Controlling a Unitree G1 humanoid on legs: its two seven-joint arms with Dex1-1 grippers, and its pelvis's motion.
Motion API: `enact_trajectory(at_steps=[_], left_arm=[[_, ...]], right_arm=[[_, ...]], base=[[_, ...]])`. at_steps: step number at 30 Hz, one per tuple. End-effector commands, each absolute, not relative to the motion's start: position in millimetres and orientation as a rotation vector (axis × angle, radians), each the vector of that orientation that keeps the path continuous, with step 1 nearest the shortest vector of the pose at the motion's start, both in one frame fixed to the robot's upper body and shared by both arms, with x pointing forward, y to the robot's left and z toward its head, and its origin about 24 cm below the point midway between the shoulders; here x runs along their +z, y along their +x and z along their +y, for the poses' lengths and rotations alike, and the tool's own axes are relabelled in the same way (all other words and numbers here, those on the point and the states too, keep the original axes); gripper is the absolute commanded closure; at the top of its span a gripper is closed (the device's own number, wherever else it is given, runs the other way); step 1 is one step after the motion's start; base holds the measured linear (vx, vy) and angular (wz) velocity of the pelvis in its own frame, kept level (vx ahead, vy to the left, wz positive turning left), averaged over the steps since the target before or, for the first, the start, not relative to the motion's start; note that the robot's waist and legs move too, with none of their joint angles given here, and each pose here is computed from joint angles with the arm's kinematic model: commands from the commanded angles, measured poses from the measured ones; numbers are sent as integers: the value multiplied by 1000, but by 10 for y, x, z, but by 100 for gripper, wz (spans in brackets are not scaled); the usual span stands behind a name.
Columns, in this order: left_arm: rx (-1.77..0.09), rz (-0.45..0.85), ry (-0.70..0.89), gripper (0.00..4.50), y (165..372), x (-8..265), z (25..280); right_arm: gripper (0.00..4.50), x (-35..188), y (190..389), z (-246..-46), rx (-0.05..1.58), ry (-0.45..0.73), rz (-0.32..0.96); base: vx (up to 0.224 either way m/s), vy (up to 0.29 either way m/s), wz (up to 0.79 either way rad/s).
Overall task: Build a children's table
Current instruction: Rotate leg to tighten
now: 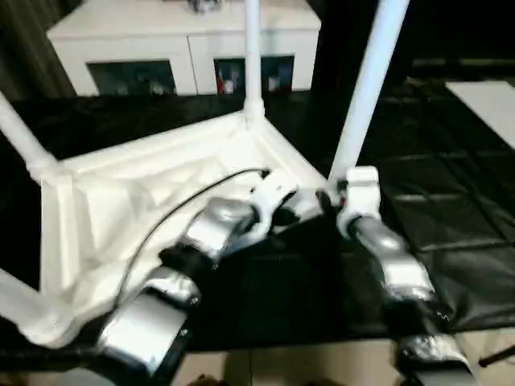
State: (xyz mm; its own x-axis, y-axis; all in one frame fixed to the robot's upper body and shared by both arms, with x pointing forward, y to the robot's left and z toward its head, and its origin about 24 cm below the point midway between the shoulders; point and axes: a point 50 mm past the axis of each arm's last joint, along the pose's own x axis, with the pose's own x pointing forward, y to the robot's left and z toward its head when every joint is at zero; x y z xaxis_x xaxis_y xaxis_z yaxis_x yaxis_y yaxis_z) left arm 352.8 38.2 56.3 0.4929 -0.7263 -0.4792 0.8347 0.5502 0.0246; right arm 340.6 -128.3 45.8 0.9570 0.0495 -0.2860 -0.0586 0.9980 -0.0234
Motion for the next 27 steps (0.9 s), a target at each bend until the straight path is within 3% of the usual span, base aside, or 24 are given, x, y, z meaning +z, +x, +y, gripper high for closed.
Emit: enact_trajectory(at_steps=[1,4,6,9,10,13,16,20,23,27], left_arm=[[-857,331,269,450,3667,791,370],[-919,312,300,450,3631,776,331],[-947,307,313,450,3613,759,328],[-956,303,316,450,3610,747,330],[-972,300,315,450,3604,739,340],[-974,302,314,450,3602,733,350],[-994,295,323,450,3596,728,385],[-1025,273,334,450,3589,737,408],[-1029,234,334,450,3593,770,412],[-1069,202,215,391,3565,868,453]], right_arm=[[183,521,3376,-864,208,-42,246],[183,566,3368,-879,225,-1,203],[127,580,3359,-976,208,-40,177],[103,577,3350,-1062,184,-62,171],[94,579,3332,-1207,142,-72,170],[68,590,3318,-1286,128,-87,166],[36,634,3230,-1647,117,-160,170],[12,649,3088,-1890,265,-219,220],[5,621,2968,-1945,396,-226,283],[0,584,2692,-2040,608,-253,360]], base=[[0,0,0],[0,0,0],[0,0,0],[0,0,0],[0,0,0],[0,0,0],[0,0,0],[0,0,0],[0,0,0],[0,0,0]])
